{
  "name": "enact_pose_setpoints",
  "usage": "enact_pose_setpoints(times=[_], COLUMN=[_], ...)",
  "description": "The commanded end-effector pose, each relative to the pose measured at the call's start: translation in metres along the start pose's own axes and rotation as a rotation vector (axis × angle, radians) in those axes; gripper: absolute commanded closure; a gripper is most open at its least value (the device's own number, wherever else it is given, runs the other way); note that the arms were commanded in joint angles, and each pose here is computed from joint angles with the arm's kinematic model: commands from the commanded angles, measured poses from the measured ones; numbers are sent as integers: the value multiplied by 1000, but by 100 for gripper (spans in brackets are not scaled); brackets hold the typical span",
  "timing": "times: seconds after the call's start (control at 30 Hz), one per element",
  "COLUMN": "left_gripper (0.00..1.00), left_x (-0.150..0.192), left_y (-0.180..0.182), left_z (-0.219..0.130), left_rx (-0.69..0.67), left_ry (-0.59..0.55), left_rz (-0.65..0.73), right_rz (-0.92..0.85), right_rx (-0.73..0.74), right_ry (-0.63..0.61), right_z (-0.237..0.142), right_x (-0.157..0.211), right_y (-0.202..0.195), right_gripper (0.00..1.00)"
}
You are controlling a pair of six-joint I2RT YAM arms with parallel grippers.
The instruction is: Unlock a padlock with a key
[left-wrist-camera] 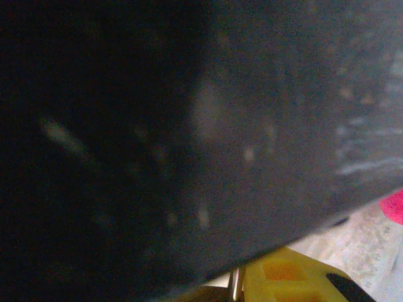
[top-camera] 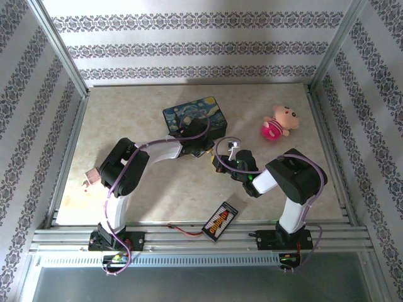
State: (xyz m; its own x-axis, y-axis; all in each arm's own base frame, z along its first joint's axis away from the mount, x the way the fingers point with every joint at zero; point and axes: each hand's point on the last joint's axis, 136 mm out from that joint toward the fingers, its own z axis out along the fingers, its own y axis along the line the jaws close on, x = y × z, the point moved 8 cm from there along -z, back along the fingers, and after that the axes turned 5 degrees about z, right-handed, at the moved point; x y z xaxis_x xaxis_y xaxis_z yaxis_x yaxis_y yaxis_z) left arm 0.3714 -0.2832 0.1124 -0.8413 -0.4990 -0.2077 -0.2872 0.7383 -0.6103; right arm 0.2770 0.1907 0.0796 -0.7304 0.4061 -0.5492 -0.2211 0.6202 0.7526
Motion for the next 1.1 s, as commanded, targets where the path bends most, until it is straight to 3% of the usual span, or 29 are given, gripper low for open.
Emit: enact_pose_setpoints(times=[0.0, 1.07], left_gripper=[88, 89], left_x=[8, 10], left_y=[17, 20], left_z=[15, 13], left_rx=[-14, -13], left_ry=[88, 93], left_rz=[-96, -97], right_rz=[-28, 40], right_rx=[-60, -53], right_ry=[-41, -110], right_z=[1, -2], right_x=[-6, -24], right_y=[12, 7], right_gripper=[100, 100])
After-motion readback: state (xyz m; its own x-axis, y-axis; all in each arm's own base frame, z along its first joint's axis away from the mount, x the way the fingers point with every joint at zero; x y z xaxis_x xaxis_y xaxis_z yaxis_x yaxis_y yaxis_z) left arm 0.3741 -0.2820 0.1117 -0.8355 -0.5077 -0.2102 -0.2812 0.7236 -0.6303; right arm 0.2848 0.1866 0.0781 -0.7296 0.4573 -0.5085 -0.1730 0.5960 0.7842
